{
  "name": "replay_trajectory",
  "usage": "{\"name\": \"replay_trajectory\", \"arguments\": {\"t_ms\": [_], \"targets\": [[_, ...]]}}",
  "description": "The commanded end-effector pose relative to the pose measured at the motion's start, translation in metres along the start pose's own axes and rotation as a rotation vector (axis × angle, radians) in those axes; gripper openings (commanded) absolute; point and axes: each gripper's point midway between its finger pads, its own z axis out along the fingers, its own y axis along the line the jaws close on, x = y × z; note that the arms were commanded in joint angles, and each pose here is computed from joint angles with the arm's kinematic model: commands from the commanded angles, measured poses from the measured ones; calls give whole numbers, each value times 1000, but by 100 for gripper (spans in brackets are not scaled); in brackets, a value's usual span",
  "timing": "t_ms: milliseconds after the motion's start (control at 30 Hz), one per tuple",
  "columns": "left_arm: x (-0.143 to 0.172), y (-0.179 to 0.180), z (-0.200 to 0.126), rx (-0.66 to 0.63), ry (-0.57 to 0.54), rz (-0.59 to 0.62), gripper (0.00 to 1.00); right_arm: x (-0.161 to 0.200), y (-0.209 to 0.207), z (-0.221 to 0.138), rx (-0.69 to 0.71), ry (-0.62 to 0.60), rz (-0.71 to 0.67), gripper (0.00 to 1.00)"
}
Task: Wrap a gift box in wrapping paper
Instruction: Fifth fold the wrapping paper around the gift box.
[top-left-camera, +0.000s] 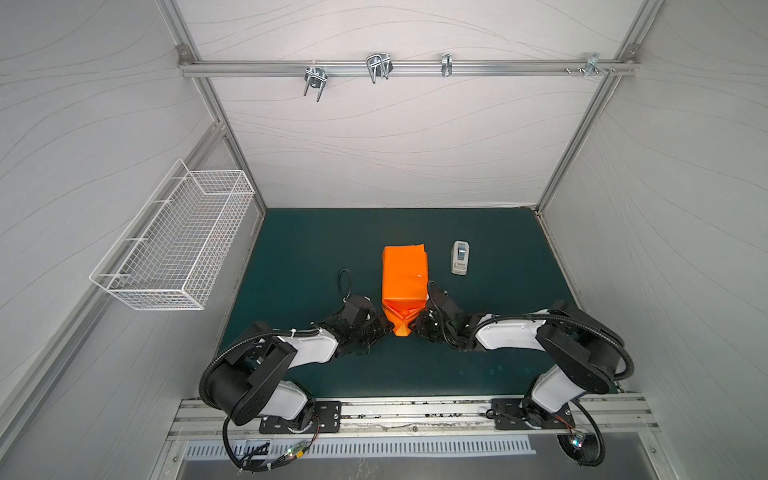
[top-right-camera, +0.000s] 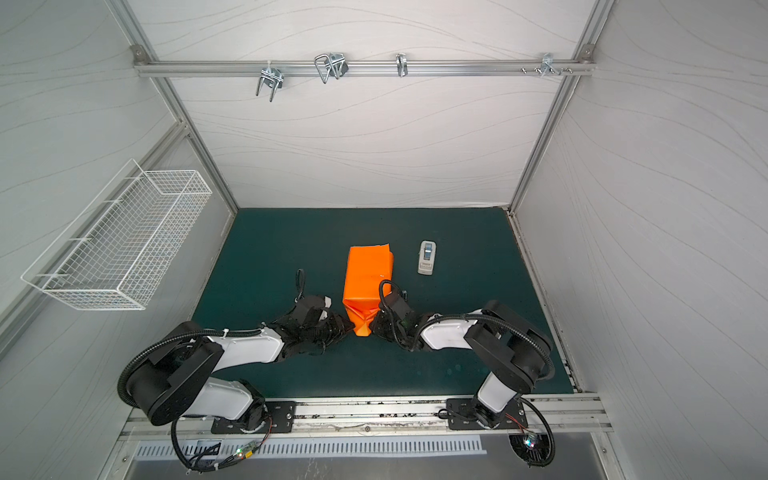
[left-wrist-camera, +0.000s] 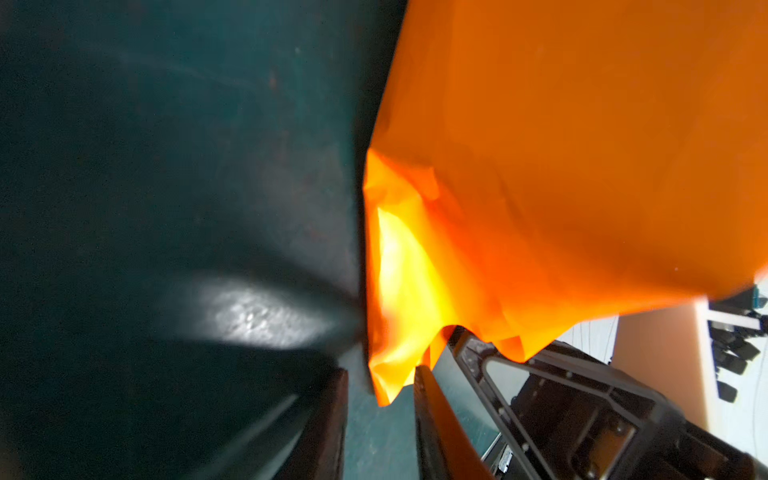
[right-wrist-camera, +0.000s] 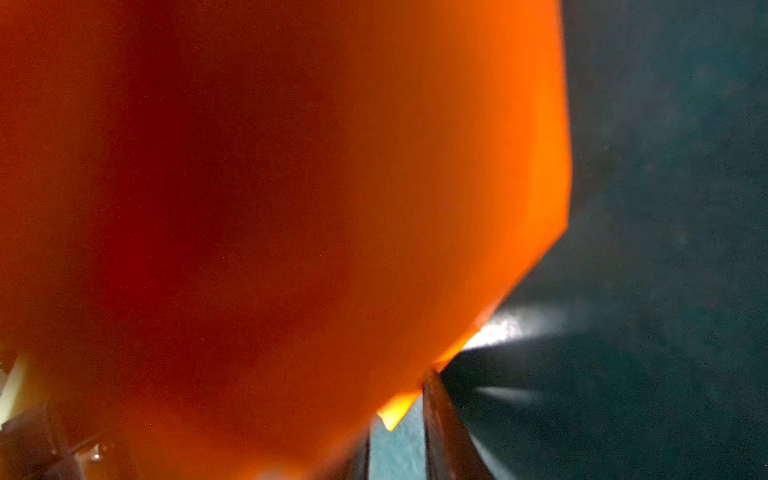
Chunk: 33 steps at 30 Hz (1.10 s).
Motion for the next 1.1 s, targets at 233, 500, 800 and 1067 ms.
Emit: {"name": "replay_trajectory", "arguments": {"t_ms": [233, 500, 800, 1067], "targets": [[2, 21, 26, -49, 26, -69, 25, 4, -9, 3, 22, 21, 19, 22], [10, 25, 23, -32, 29, -104, 25, 6, -10, 2, 19, 25, 20, 22], [17, 23, 10, -50, 6, -93, 42, 6, -9, 3, 14, 29, 22, 22], [27, 41, 9, -111, 29, -132, 47, 5, -9, 1, 12, 20, 24, 22]]}}
